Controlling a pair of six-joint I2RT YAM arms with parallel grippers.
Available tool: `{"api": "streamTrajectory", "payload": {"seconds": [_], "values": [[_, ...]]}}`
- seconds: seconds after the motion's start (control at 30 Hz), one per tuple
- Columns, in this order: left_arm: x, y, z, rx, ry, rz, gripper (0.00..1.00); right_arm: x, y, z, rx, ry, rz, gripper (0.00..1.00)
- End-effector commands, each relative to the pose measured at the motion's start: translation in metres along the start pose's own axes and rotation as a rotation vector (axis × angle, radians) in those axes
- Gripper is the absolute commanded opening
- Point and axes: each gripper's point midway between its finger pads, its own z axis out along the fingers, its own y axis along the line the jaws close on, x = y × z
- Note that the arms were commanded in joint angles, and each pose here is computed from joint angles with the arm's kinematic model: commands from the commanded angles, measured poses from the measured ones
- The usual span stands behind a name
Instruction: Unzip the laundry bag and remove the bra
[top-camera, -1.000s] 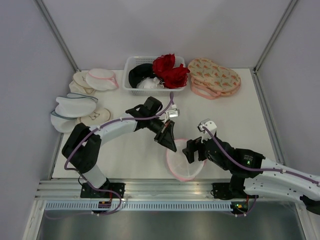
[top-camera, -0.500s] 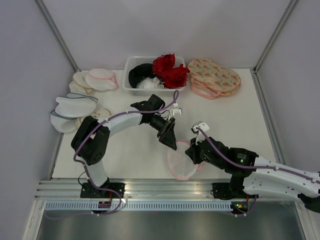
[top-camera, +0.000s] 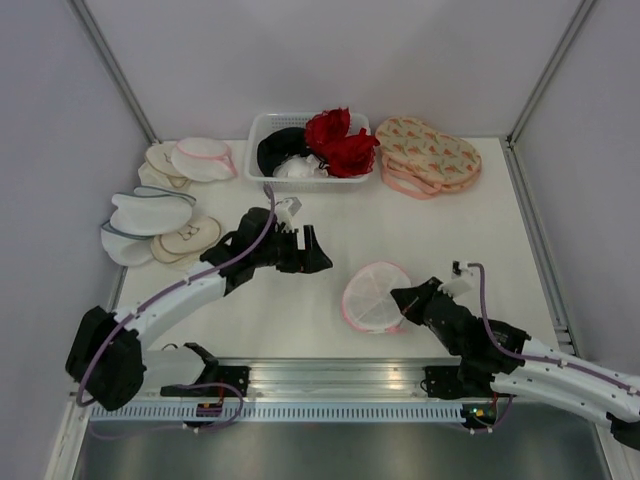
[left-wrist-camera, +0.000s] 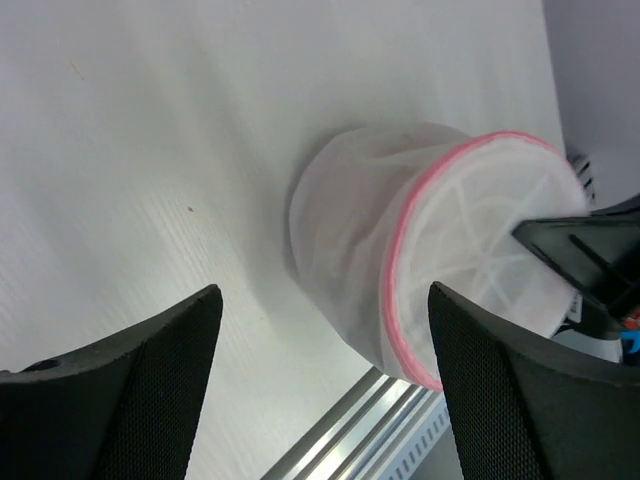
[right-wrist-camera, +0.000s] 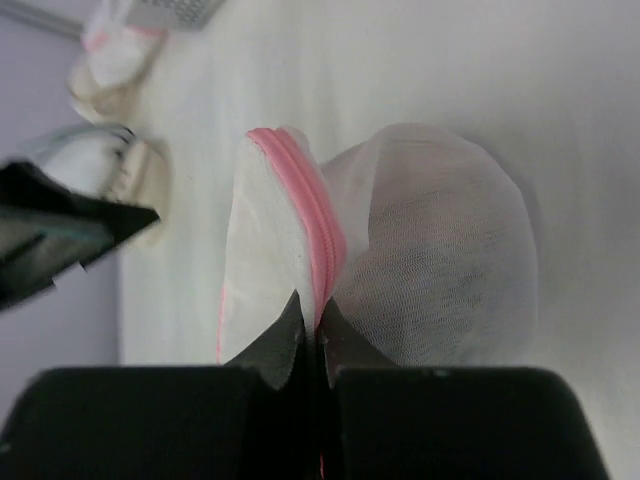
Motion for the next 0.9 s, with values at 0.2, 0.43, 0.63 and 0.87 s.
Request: {"api": "streamTrajectory", "payload": {"seconds": [0.2,0.43,0.63,0.87], "values": [[0.03,-0.069,-0.028,0.2,-0.147,-0.314,0.91,-0.02,0.013,0.011,-0.18,-0.151,0.595,0.0],[0.052,-0.101,-0.036,0.328,-0.135,-0.411,0.93,-0.002,0.032,0.023,-0.259,-0.082,0.673,0.0],[0.049,-0.094,-0.029,0.338,-0.214,-0.5,0.95,0.003,0.048,0.023,-0.307,-0.041,0.645,0.0],[0.06,-0.116,-0.01,0.323,-0.107,-0.471,0.95,0.004,0.055,0.02,-0.35,-0.034,0.658,0.0]]}}
